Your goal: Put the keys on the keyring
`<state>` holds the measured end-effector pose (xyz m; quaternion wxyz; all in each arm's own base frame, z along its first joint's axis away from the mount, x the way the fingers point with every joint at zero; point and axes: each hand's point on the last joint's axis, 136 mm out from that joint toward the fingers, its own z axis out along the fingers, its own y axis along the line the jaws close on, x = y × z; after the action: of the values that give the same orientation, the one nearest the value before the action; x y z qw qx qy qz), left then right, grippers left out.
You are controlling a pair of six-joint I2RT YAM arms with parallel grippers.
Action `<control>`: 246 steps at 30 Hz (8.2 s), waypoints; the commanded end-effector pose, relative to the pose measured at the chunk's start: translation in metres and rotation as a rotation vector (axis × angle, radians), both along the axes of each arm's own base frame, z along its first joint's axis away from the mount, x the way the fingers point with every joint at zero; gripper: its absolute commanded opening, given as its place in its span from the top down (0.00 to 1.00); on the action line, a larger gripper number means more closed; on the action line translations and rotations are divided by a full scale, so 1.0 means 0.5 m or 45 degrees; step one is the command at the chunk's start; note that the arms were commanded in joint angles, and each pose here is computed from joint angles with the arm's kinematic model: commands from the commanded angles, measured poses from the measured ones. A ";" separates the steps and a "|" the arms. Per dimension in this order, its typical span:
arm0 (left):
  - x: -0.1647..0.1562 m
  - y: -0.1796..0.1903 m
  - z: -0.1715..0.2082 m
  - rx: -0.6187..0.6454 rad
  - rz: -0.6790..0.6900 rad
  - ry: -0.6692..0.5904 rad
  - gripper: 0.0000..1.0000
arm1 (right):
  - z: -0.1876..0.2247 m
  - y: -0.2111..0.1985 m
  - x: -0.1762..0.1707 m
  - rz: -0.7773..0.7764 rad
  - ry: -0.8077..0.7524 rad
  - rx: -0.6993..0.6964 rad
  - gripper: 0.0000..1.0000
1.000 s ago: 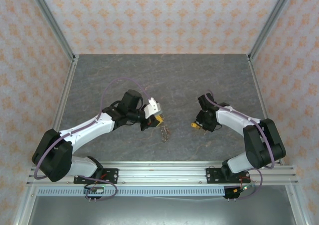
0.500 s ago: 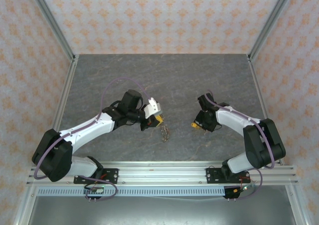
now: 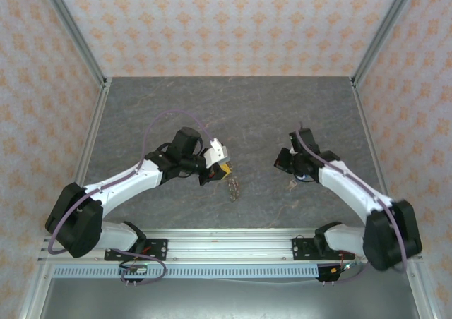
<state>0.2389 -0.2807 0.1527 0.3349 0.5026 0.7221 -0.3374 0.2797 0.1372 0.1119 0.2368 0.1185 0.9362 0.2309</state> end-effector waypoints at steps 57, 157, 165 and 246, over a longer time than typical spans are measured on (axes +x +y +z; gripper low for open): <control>-0.005 -0.019 0.053 -0.118 -0.053 -0.087 1.00 | 0.204 0.305 -0.133 1.391 -1.151 0.141 1.00; 0.033 -0.007 -0.026 -0.119 0.159 -0.118 0.98 | 0.165 0.266 -0.060 1.098 -0.930 -0.110 1.00; 0.035 -0.011 -0.002 -0.139 0.150 -0.143 0.88 | 0.170 0.279 -0.076 1.158 -0.933 -0.087 1.00; 0.062 -0.042 -0.010 -0.014 0.285 -0.299 0.77 | 0.163 0.266 -0.095 1.171 -0.899 -0.086 1.00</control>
<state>0.2677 -0.3004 0.1488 0.4521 0.4511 0.7275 -0.2506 0.2361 0.2693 0.1832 0.4037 -0.3871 0.7729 0.2996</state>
